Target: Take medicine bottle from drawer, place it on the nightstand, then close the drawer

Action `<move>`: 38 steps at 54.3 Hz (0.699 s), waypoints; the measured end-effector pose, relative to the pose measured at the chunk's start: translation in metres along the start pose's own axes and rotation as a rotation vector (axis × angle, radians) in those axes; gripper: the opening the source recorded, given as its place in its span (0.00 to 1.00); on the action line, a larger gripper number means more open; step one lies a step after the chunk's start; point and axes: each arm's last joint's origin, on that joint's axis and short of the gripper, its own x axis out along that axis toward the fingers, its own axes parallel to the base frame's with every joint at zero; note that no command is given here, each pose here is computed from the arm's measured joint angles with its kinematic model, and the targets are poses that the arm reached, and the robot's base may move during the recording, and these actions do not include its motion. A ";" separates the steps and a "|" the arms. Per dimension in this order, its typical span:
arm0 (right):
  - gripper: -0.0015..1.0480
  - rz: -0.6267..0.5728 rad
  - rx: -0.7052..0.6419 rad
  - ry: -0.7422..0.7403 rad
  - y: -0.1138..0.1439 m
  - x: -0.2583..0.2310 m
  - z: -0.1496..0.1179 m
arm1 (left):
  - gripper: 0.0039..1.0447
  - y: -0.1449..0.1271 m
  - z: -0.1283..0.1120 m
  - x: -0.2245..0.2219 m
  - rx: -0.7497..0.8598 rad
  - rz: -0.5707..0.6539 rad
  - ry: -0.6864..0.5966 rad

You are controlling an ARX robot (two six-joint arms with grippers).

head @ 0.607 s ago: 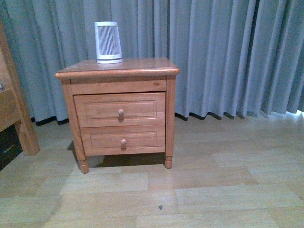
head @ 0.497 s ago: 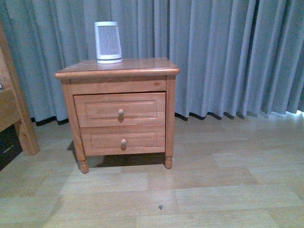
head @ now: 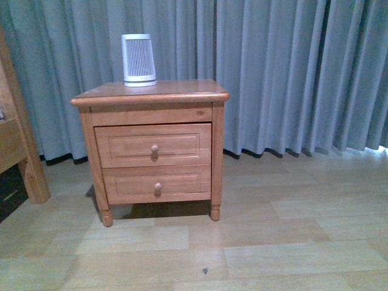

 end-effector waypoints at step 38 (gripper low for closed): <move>0.93 0.000 0.000 0.000 0.000 0.000 0.000 | 0.94 0.000 0.000 0.000 0.000 0.000 0.000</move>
